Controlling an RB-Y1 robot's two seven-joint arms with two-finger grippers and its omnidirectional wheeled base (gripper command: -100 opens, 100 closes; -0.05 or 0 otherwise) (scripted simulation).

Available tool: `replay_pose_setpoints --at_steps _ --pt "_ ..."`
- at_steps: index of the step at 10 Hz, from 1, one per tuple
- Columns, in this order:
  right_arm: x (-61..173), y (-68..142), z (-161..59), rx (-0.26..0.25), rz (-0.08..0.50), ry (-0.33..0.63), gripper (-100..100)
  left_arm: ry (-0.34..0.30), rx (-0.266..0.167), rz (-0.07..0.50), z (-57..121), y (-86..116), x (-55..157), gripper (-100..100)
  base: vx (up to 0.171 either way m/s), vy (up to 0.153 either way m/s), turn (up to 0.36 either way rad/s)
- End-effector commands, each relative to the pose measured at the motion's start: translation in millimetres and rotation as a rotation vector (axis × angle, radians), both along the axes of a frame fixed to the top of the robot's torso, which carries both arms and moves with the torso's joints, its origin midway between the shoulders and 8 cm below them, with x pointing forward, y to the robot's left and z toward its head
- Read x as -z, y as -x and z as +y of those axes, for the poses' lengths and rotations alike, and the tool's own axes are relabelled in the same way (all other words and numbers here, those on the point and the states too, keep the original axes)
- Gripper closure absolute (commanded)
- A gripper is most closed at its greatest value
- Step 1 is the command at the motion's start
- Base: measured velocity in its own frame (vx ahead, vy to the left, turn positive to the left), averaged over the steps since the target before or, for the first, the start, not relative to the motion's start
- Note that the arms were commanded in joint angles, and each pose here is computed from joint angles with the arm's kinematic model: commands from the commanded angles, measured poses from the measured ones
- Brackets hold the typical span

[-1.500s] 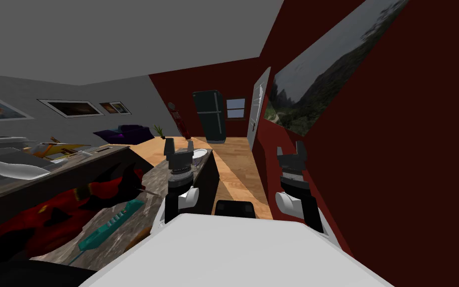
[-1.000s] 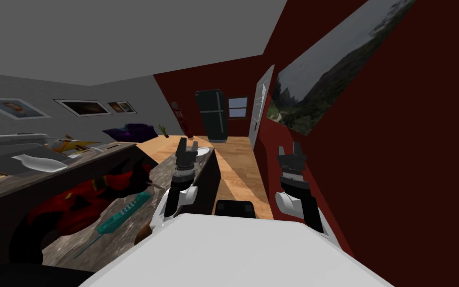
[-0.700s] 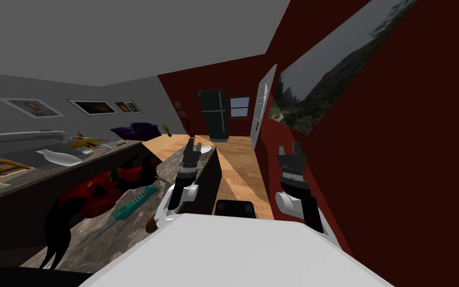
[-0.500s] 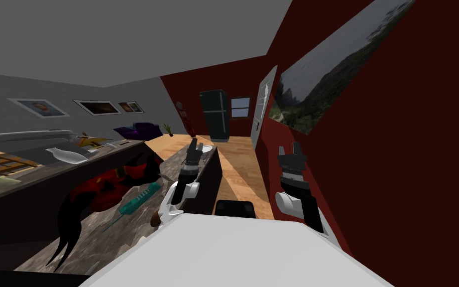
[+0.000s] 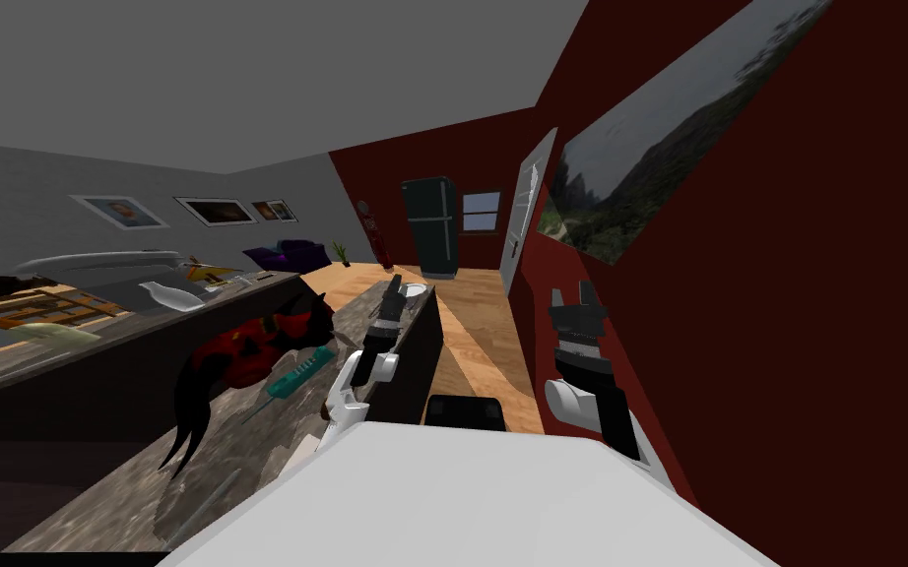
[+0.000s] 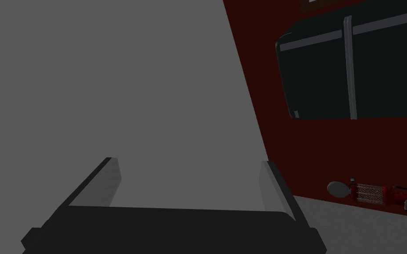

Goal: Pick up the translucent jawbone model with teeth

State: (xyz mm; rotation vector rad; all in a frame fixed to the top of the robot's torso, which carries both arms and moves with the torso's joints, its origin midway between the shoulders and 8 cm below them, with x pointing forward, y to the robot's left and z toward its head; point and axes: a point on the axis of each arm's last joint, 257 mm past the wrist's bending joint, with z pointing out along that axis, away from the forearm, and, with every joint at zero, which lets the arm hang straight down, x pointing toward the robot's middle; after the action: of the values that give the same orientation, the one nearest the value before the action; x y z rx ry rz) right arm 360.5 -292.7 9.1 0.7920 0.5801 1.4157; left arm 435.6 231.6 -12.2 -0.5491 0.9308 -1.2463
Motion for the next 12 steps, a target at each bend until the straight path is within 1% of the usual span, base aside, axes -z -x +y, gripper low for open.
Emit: replay_pose_setpoints --at_steps 1,2,3,4,5,6,7,8,9,10,11,12 --pt "0 0 0 0.000 0.000 0.000 0 -0.011 -0.009 0.044 -1.8 -18 10 -100 -0.064 0.011 0.063" --pt "0 0 0 0.000 0.000 0.000 0 -0.010 -0.013 0.055 -0.8 -19 13 -100 -0.048 0.010 0.031" --pt "0 0 0 0.000 0.000 0.000 0 -0.019 -0.024 0.098 -1.0 -34 25 -100 -0.063 0.011 0.065" --pt "0 0 0 0.000 0.000 0.000 0 -0.019 -0.024 0.100 -0.9 -34 25 -100 -0.051 0.011 0.031" --pt "0 0 0 0.000 0.000 0.000 0 -0.029 -0.034 0.145 -1.3 -49 38 -100 -0.054 0.014 0.060" --pt "0 0 0 0.000 0.000 0.000 0 -0.041 -0.039 0.173 -3.7 -61 45 -100 -0.075 0.025 0.110" --pt "0 0 0 0.000 0.000 0.000 0 -0.041 -0.045 0.193 -1.9 -64 52 -100 -0.061 0.018 0.022" --pt "0 0 0 0.000 0.000 0.000 0 -0.054 -0.054 0.234 -3.5 -77 62 -100 -0.054 0.016 0.047" --pt "0 0 0 0.000 0.000 0.000 0 -0.054 -0.055 0.241 -2.9 -78 66 -100 -0.040 0.013 0.023" --pt "0 0 0 0.000 0.000 0.000 0 -0.070 -0.062 0.283 -4.9 -91 78 -100 -0.040 0.007 0.050" --pt "0 0 0 0.000 0.000 0.000 0 -0.070 -0.064 0.290 -4.2 -92 80 -100 -0.032 0.007 0.025" --pt "0 0 0 0.000 0.000 0.000 0 -0.087 -0.072 0.331 -6.5 -105 92 -100 -0.030 0.013 0.039"
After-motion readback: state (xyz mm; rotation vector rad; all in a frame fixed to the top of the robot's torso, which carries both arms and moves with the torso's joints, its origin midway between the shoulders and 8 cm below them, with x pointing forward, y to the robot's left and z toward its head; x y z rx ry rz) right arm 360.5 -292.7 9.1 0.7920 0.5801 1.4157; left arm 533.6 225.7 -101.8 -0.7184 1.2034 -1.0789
